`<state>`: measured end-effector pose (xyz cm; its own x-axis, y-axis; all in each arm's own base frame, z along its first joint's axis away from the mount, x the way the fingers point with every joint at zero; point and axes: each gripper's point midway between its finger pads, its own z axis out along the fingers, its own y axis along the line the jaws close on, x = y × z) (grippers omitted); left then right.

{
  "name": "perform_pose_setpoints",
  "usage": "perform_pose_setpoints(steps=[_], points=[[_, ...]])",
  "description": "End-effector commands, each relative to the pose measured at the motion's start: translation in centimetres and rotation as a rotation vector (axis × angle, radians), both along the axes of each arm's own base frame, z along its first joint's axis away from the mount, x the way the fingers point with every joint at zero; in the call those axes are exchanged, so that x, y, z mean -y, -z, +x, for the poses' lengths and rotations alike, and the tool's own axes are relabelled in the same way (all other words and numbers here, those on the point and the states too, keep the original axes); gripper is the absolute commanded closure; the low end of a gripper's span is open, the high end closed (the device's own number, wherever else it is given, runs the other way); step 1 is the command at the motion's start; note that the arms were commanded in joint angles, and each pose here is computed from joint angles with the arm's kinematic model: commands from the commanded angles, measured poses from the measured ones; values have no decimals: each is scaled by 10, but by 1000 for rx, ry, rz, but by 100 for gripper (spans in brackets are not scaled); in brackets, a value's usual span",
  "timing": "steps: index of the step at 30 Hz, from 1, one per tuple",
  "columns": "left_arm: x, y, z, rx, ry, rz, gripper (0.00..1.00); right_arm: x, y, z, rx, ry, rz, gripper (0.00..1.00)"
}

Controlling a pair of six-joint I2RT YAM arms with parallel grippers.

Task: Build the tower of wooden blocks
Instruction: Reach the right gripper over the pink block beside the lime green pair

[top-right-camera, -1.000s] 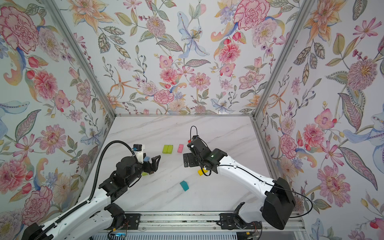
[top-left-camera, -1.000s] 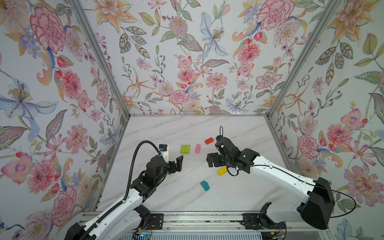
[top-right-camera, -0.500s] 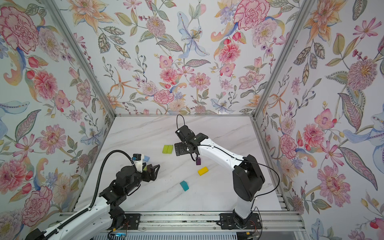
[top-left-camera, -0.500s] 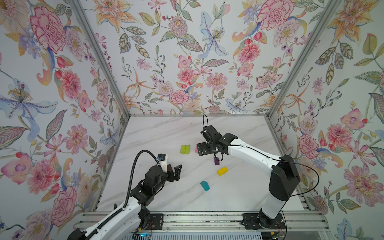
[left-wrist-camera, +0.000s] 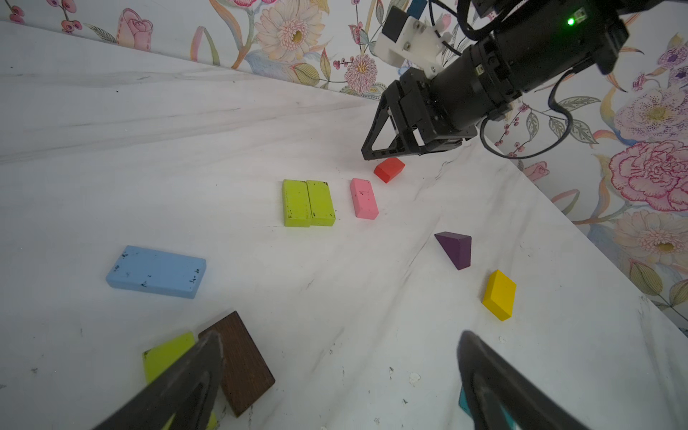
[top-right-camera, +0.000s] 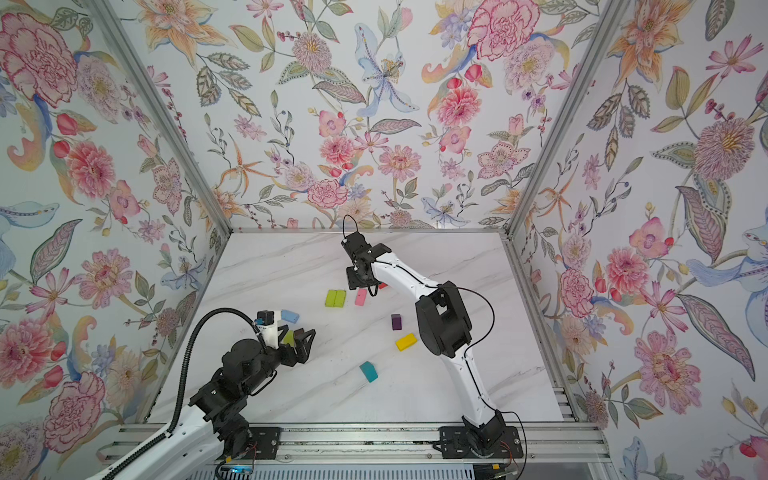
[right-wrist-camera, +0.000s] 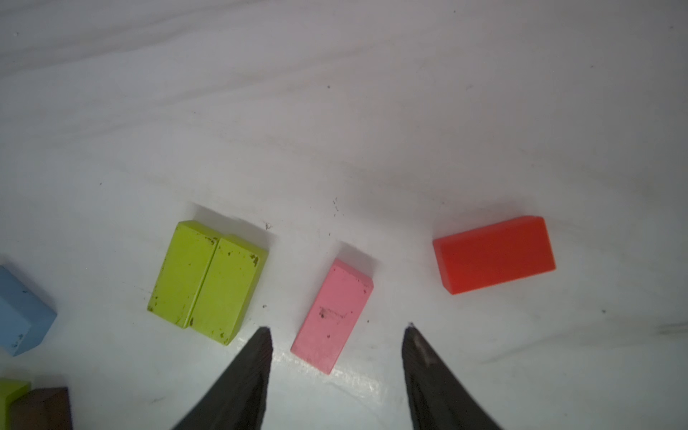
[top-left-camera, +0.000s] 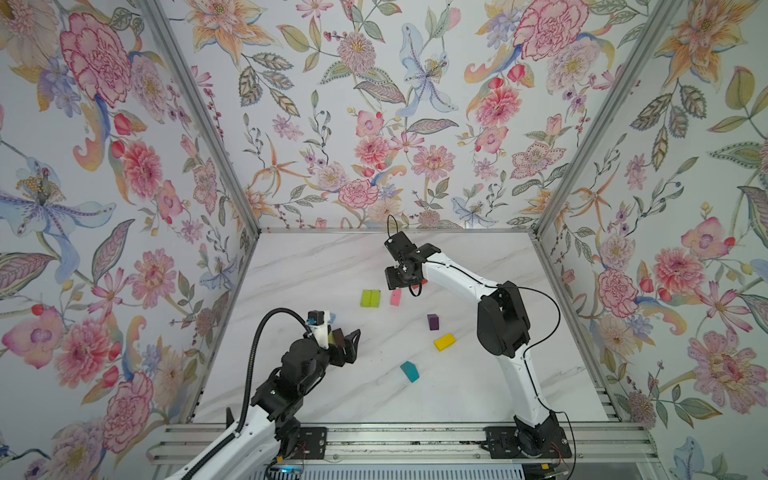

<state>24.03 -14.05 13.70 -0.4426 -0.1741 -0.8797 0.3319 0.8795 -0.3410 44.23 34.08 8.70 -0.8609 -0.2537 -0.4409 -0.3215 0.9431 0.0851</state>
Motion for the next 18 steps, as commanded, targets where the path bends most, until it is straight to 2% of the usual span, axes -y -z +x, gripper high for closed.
perform_pose_setpoints(steps=[1,18], points=[[-6,18,-3,-37,-27,29,1,5,5,2,-38,-2,-20,45],[4,17,4,-43,-2,21,1,0,32,10,-79,-29,-18,48]])
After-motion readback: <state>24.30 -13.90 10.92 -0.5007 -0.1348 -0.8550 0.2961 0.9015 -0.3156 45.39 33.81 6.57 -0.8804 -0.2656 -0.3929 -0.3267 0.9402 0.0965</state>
